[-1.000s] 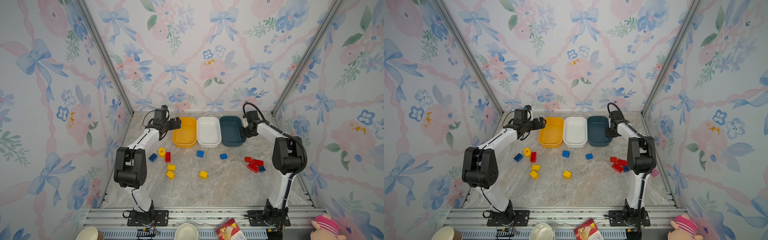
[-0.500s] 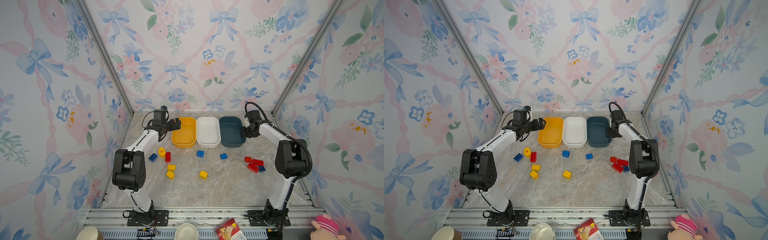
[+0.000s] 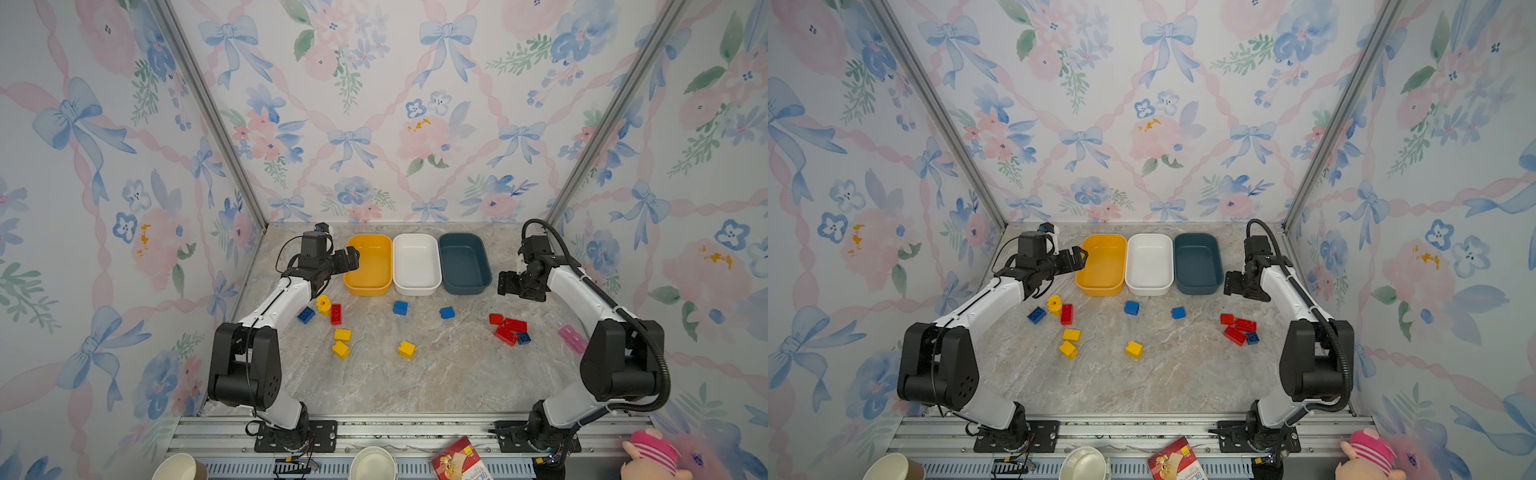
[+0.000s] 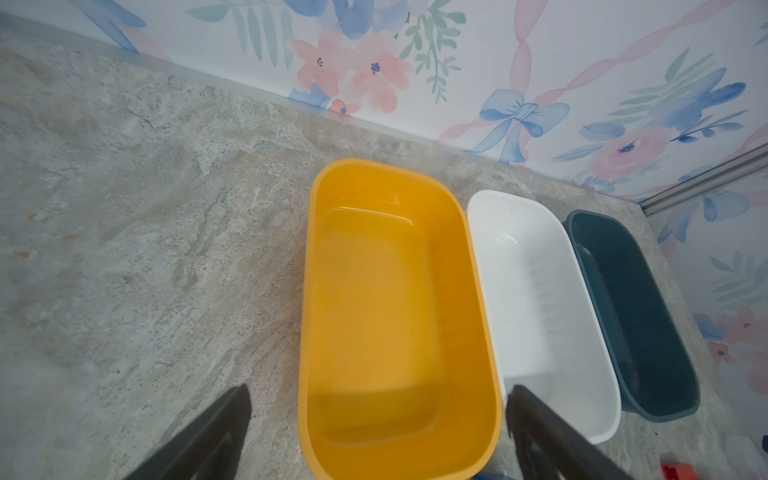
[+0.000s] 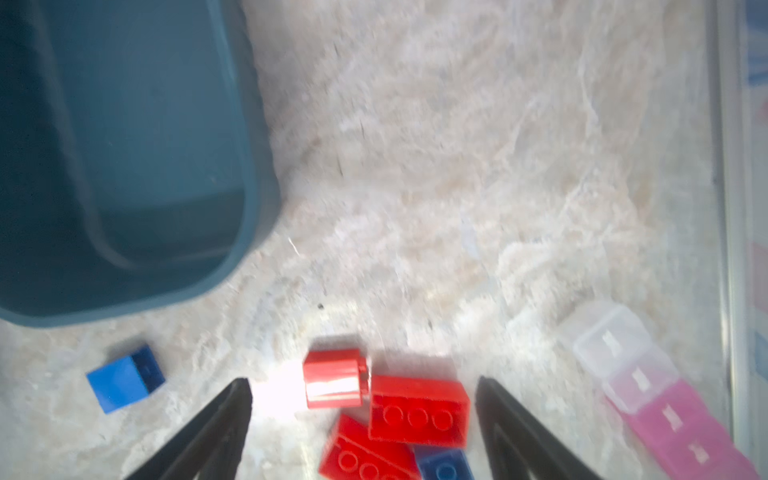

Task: Sort the legos into containers by color
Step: 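Release the teal bin and move the right gripper over the red bricks, then grasp the red 2x3 brick with the right gripper and lift it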

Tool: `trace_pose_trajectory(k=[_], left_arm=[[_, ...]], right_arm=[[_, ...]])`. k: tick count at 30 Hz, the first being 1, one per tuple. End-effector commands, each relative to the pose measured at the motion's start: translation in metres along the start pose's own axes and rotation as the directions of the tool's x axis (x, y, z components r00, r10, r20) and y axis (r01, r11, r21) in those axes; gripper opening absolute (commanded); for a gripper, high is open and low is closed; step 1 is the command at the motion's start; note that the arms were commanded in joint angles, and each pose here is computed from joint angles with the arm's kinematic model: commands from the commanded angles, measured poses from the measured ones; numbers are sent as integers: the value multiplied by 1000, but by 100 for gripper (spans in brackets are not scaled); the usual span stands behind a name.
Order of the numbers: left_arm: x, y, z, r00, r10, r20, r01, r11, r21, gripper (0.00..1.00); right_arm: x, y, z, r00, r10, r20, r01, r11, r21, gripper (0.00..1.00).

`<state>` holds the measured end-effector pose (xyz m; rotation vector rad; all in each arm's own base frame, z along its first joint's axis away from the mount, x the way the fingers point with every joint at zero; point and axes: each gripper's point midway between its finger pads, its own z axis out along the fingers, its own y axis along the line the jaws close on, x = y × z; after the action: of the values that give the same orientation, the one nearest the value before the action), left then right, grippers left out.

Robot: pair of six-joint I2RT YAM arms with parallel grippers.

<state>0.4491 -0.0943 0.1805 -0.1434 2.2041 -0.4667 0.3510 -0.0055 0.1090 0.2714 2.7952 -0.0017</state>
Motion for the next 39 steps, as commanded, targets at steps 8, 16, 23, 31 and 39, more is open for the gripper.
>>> trace_pose_trajectory(k=[8, 16, 23, 31, 39], left_arm=[[5, -12, -11, 1000, -13, 13, 12, 998, 60, 98], [10, -17, -9, 1000, -16, -2, 16, 997, 81, 98], [21, -16, -5, 999, -12, -35, 15, 996, 89, 98], [20, -16, -6, 1000, -11, -28, 14, 996, 90, 98], [17, -15, -9, 1000, -16, -19, 17, 996, 86, 98]], right_arm=[[44, -20, 7, 993, 19, -113, -13, 998, 58, 88], [60, -28, 22, 987, 4, -162, 11, 996, 91, 79], [61, -27, 38, 985, 9, -174, 7, 996, 91, 77], [58, -30, 51, 983, 5, -183, 14, 995, 97, 77], [62, -32, 60, 978, 8, -209, 13, 995, 99, 78]])
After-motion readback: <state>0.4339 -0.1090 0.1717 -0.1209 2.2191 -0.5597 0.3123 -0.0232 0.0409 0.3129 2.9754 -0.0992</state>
